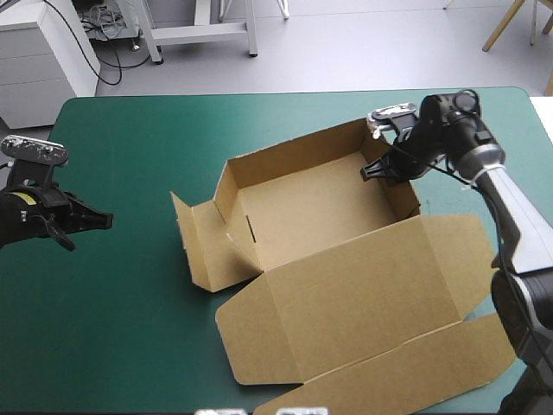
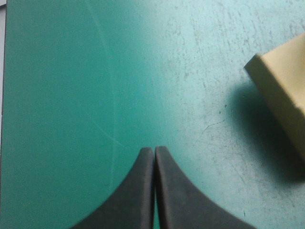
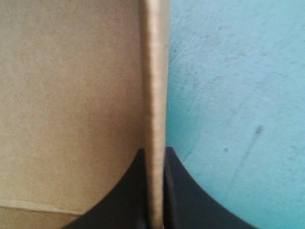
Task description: Fold the box
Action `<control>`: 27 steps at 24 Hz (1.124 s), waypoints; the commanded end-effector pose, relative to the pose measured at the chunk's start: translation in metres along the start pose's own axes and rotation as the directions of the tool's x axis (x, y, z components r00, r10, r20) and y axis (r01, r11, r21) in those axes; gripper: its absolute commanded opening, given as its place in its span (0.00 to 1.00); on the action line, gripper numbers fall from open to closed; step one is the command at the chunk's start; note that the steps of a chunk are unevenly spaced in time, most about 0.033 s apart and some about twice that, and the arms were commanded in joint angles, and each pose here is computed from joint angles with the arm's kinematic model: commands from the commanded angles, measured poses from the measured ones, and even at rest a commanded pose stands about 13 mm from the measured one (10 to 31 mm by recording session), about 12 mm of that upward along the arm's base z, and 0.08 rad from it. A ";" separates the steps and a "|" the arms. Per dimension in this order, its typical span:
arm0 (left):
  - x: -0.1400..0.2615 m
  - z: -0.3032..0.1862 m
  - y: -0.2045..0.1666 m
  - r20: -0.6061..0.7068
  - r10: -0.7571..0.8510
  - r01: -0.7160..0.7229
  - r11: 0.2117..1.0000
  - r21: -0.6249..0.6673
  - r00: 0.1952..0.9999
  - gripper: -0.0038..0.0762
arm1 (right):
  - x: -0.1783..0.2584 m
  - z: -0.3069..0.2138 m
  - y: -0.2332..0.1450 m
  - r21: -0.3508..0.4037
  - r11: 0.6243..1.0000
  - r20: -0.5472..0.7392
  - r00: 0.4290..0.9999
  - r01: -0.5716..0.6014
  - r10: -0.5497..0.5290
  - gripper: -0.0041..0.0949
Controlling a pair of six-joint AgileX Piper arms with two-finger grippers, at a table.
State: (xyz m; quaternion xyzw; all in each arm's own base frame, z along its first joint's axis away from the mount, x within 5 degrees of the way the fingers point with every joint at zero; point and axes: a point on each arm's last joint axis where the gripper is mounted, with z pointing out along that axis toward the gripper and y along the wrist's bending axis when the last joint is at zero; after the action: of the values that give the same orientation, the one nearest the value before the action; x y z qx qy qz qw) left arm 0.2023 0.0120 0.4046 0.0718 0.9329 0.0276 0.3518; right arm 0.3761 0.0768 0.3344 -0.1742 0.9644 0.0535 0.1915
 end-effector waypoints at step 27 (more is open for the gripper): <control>0.042 0.147 -0.008 -0.071 -0.358 0.290 0.607 0.740 0.931 0.07 | 0.063 -0.171 -0.023 -0.108 0.992 0.464 0.879 -0.065 0.109 0.02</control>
State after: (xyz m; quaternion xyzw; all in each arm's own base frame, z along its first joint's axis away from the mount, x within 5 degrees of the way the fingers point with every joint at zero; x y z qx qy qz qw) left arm 0.2639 0.0182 0.2464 0.0334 0.8908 -0.3582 0.2776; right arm 0.2813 0.0016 0.4442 -0.1214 0.9187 0.1211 0.3559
